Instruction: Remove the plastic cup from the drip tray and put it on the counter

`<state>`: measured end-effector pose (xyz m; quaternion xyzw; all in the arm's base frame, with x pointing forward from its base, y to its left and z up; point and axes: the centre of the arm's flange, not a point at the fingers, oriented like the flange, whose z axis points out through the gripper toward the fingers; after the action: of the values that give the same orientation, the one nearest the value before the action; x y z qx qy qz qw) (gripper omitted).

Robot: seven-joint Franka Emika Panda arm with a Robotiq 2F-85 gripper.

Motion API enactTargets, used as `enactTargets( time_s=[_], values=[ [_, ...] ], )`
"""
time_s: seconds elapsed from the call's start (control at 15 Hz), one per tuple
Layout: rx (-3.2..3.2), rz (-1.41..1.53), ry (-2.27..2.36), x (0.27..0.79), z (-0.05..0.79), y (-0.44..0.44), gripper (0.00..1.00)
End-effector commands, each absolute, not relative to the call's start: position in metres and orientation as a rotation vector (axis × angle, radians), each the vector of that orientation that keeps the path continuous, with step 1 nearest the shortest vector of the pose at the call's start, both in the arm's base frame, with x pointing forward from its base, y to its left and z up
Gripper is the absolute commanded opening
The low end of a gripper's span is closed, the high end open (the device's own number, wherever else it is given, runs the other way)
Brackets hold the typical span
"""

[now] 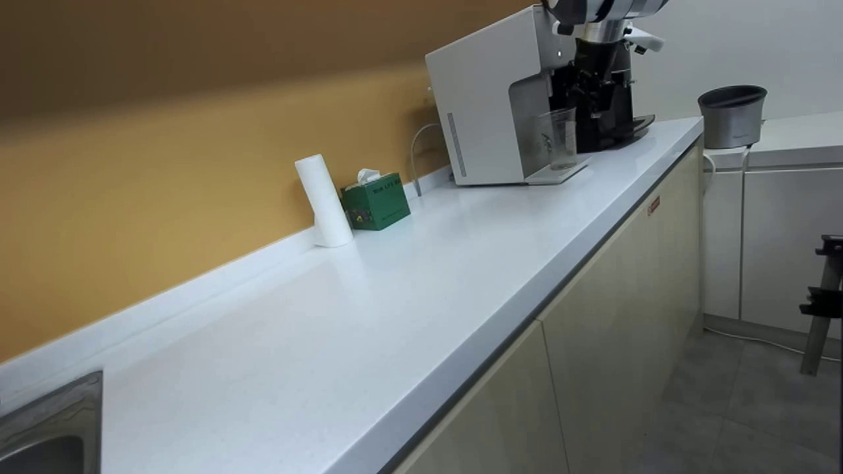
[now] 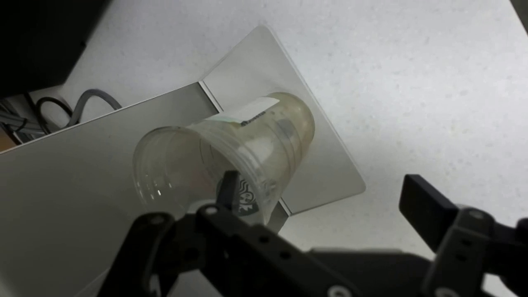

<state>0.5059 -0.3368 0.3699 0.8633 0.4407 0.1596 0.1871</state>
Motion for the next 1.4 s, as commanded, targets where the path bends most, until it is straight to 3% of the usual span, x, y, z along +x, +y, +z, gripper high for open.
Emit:
enactTargets(
  time_s=[0.0,0.33,0.4,1.0,1.2,1.33],
  values=[
    [2.403,0.445,1.236,0.516,0.364,-0.336,1.00],
    [2.380,0.430,1.250,0.523,0.359,-0.332,1.00],
    [2.374,0.435,1.256,0.524,0.359,-0.331,0.78],
    [2.330,0.389,1.268,0.519,0.372,-0.329,0.17],
    [2.340,0.341,1.293,0.512,0.377,-0.332,0.01],
    [2.353,0.259,1.335,0.505,0.380,-0.331,0.00]
  ],
)
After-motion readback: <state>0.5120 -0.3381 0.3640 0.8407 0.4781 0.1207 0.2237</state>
